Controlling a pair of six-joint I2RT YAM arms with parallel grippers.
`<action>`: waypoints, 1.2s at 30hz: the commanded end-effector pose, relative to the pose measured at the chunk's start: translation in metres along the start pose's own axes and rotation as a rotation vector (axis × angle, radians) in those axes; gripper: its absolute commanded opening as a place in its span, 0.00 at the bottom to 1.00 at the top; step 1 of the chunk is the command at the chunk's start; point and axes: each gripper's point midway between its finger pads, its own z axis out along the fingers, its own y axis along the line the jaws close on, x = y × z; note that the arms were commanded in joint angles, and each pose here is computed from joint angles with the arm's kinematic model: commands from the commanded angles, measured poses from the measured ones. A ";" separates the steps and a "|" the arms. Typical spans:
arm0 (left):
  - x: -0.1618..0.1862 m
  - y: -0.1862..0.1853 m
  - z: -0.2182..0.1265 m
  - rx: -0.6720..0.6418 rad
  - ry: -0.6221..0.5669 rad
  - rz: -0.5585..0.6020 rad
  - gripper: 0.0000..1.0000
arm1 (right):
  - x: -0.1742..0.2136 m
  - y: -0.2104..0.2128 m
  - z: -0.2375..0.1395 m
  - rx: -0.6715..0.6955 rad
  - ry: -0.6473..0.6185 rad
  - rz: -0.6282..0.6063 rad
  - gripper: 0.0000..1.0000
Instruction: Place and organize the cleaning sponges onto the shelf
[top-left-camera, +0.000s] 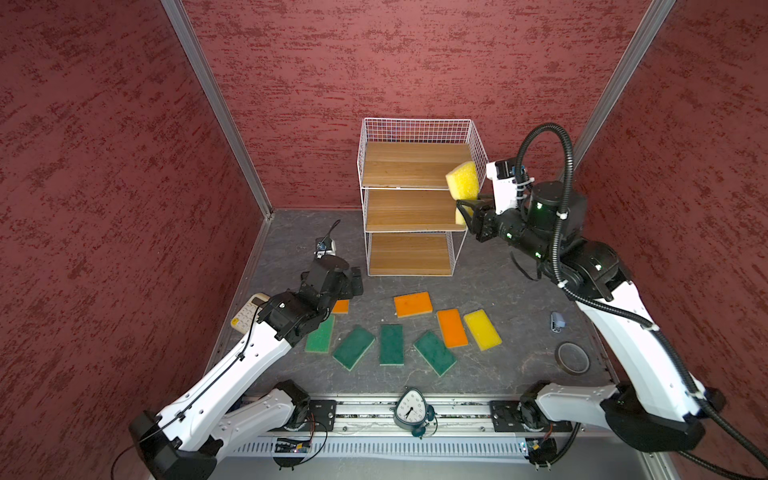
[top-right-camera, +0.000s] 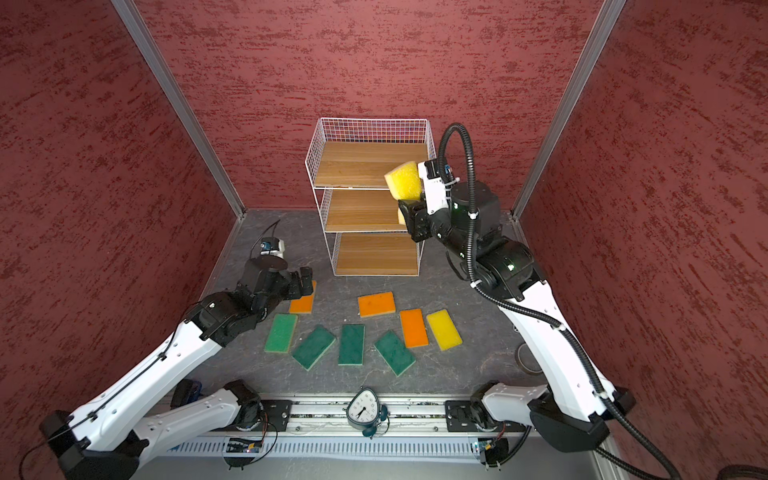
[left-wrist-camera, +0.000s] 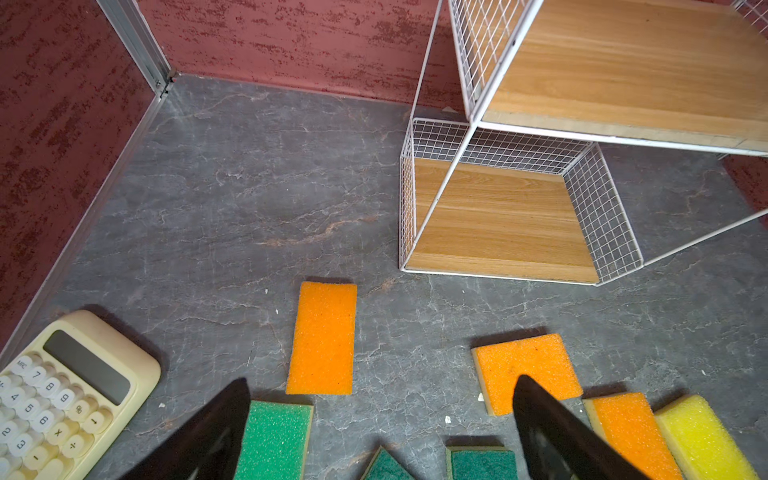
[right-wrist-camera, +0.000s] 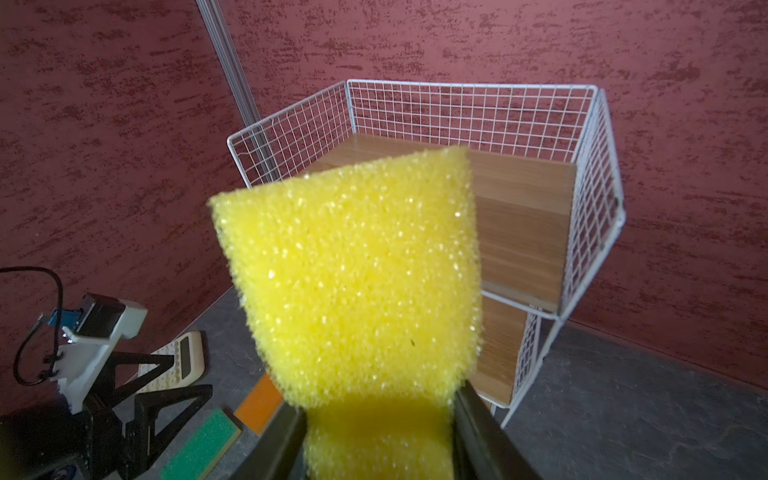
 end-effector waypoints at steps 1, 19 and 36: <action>-0.011 -0.003 -0.008 0.026 -0.035 -0.005 0.99 | -0.030 0.002 0.013 0.009 -0.100 0.034 0.48; -0.019 0.015 -0.011 -0.008 -0.001 -0.060 0.99 | -0.051 -0.053 0.105 0.363 -0.138 0.066 0.47; -0.010 0.017 0.013 0.005 0.062 -0.088 0.99 | -0.025 -0.080 0.126 0.564 -0.068 0.058 0.49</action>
